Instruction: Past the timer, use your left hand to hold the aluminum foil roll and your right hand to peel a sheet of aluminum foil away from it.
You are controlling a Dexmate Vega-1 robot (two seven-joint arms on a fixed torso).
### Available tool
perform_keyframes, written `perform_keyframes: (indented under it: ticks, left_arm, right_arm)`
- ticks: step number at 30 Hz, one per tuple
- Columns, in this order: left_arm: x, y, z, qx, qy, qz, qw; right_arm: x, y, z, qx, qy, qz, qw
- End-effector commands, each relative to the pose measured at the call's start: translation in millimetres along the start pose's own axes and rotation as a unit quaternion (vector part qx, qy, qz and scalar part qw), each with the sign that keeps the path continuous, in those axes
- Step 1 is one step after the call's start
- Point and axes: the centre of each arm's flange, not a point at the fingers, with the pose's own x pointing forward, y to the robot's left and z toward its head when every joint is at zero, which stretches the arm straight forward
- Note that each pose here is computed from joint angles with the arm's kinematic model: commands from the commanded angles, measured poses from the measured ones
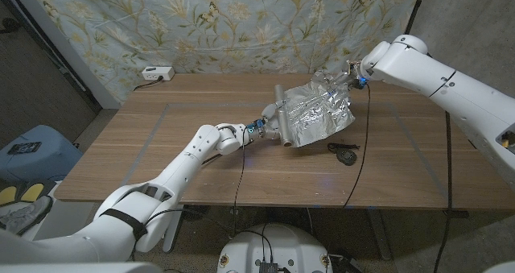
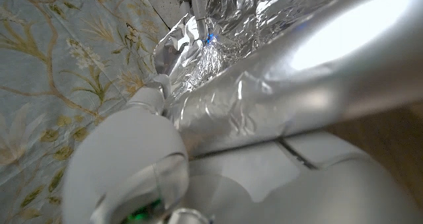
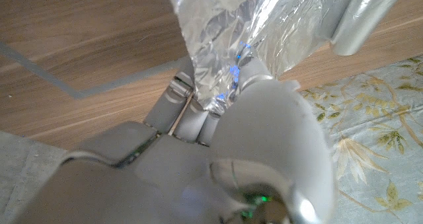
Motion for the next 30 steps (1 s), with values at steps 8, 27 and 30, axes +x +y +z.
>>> perform_keyframes:
  ticks: [8,27,30]
  left_arm:
    - [2.2,3.2,3.8,0.002,0.010,-0.022,1.000]
    - [3.5,5.1,2.6,-0.003,0.010,-0.041,0.999]
    - [3.5,6.3,2.7,-0.005,0.008,-0.042,0.999]
  right_arm:
    - [-1.9,2.5,2.4,-0.005,0.001,0.001,1.0000]
    - [-10.9,-18.4,-7.3,-0.010,0.014,-0.022,0.9996]
    - [-11.2,-20.9,-8.3,-0.009,0.017,-0.025,0.9995]
